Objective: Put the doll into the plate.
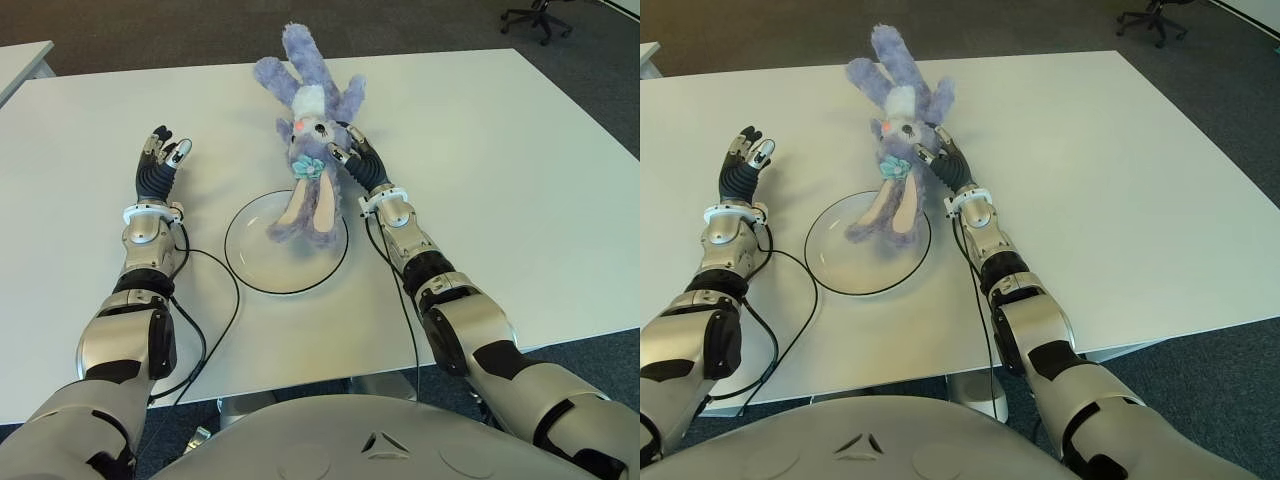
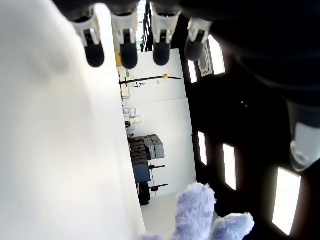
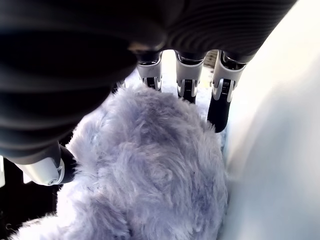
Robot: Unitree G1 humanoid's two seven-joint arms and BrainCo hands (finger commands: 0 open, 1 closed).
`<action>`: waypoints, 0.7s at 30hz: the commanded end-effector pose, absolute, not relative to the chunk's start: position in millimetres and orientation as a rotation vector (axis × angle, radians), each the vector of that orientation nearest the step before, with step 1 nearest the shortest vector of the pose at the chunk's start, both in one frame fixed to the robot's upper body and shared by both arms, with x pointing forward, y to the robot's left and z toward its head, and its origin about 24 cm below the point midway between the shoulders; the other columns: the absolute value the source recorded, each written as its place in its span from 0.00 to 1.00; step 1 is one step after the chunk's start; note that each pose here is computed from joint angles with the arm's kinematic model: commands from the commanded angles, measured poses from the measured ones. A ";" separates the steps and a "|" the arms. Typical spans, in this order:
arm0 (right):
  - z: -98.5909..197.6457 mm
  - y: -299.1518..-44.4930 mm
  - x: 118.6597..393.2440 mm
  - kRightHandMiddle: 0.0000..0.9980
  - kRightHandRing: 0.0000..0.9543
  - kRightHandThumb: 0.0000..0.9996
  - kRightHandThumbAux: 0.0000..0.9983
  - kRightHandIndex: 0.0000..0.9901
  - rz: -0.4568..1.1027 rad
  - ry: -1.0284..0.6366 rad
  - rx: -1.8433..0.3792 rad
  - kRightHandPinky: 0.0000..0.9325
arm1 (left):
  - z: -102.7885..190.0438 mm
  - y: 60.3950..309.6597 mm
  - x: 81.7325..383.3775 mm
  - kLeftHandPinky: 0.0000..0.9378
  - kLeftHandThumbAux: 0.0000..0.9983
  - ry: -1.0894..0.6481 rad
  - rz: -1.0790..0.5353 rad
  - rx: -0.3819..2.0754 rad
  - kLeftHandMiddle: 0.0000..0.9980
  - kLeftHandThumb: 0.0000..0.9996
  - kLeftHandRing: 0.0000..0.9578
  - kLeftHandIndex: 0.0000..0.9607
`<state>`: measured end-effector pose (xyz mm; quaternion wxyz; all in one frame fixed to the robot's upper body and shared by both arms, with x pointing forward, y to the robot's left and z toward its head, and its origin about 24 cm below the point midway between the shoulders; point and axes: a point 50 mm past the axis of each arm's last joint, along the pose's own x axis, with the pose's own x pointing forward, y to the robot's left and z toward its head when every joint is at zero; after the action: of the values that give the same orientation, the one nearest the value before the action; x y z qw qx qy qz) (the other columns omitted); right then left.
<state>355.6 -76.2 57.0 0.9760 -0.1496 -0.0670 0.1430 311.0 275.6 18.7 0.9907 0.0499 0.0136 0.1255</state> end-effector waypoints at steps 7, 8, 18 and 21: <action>52.6 -68.2 354.8 0.09 0.15 0.52 0.47 0.10 0.298 -0.111 -0.318 0.26 | -26.1 264.3 283.7 0.11 0.48 0.194 0.230 0.056 0.08 0.00 0.09 0.00; 52.9 -67.7 355.0 0.09 0.15 0.52 0.47 0.11 0.297 -0.111 -0.311 0.26 | -26.1 264.3 283.8 0.11 0.48 0.194 0.230 0.056 0.08 0.00 0.09 0.00; 55.1 -64.4 356.2 0.11 0.14 0.63 0.49 0.14 0.287 -0.111 -0.285 0.21 | -26.2 264.1 284.3 0.12 0.48 0.196 0.233 0.059 0.08 0.00 0.09 0.00; 55.7 -63.4 356.6 0.11 0.14 0.65 0.48 0.15 0.283 -0.115 -0.293 0.20 | -26.0 264.1 284.6 0.12 0.47 0.195 0.233 0.058 0.08 0.00 0.10 0.00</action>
<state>356.8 -67.5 57.7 0.9785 -0.1409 -0.0633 0.1364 313.4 274.4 19.8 0.9913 0.0471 0.0114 0.1224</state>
